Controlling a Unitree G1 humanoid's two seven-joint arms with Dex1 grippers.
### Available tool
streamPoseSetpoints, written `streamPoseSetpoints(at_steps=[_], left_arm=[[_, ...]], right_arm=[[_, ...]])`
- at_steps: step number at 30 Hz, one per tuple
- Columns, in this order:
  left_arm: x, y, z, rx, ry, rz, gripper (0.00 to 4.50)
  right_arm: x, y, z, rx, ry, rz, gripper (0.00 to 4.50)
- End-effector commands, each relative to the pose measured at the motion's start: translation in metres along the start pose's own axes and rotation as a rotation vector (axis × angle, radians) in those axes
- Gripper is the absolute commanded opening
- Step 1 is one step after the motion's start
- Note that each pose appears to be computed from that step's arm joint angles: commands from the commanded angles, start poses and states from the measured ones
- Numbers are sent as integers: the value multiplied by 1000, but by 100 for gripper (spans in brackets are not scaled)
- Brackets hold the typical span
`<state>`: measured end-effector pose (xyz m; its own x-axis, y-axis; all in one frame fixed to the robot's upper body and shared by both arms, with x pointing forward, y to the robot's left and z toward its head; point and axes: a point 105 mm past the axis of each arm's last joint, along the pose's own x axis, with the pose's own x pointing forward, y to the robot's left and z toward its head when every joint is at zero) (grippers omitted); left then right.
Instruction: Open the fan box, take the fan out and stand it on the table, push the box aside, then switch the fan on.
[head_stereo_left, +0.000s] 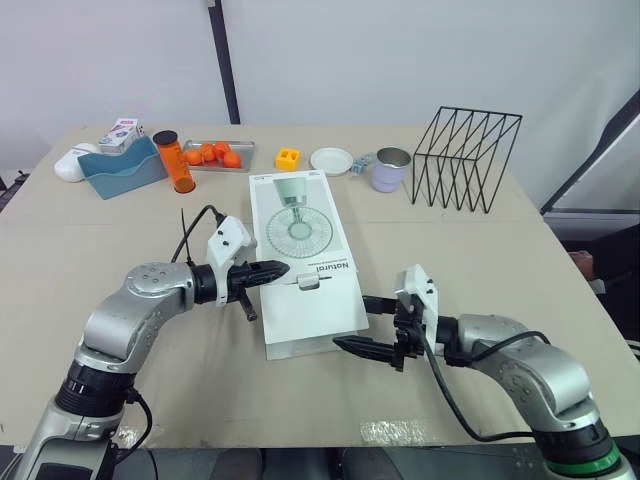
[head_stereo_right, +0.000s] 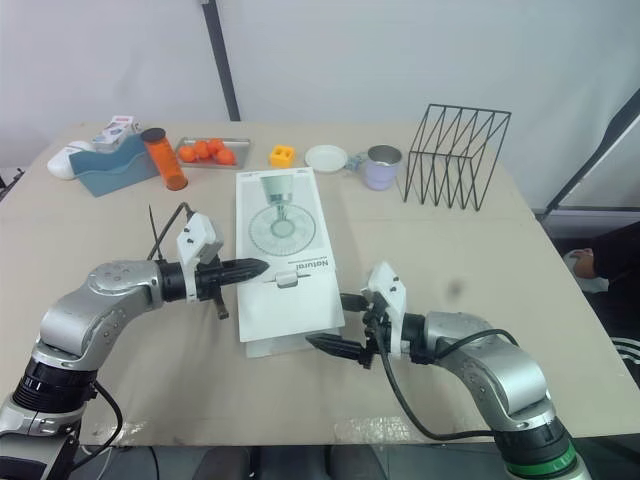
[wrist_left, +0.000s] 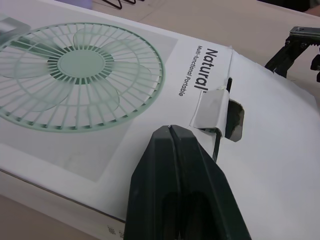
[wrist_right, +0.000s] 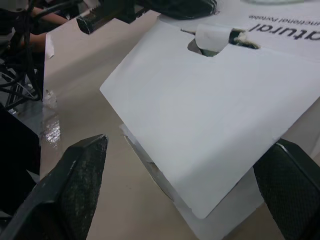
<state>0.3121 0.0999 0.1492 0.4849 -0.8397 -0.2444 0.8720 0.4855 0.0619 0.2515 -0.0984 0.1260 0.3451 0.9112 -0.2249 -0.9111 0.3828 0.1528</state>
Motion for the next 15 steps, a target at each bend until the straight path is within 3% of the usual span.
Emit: streamPoseSetpoints(at_steps=[1,6,13,15], left_arm=[[-1,2,-21,-61,71,8,3],[-3,5,-17,-65,55,17,3],[-12,16,9,-48,-61,27,3],[-16,18,20,-20,-106,20,0]], right_arm=[[-5,13,23,-42,-68,39,450],[-9,24,31,-44,-73,75,450],[-10,22,50,-111,-127,38,450],[-9,18,55,-133,-143,13,398]])
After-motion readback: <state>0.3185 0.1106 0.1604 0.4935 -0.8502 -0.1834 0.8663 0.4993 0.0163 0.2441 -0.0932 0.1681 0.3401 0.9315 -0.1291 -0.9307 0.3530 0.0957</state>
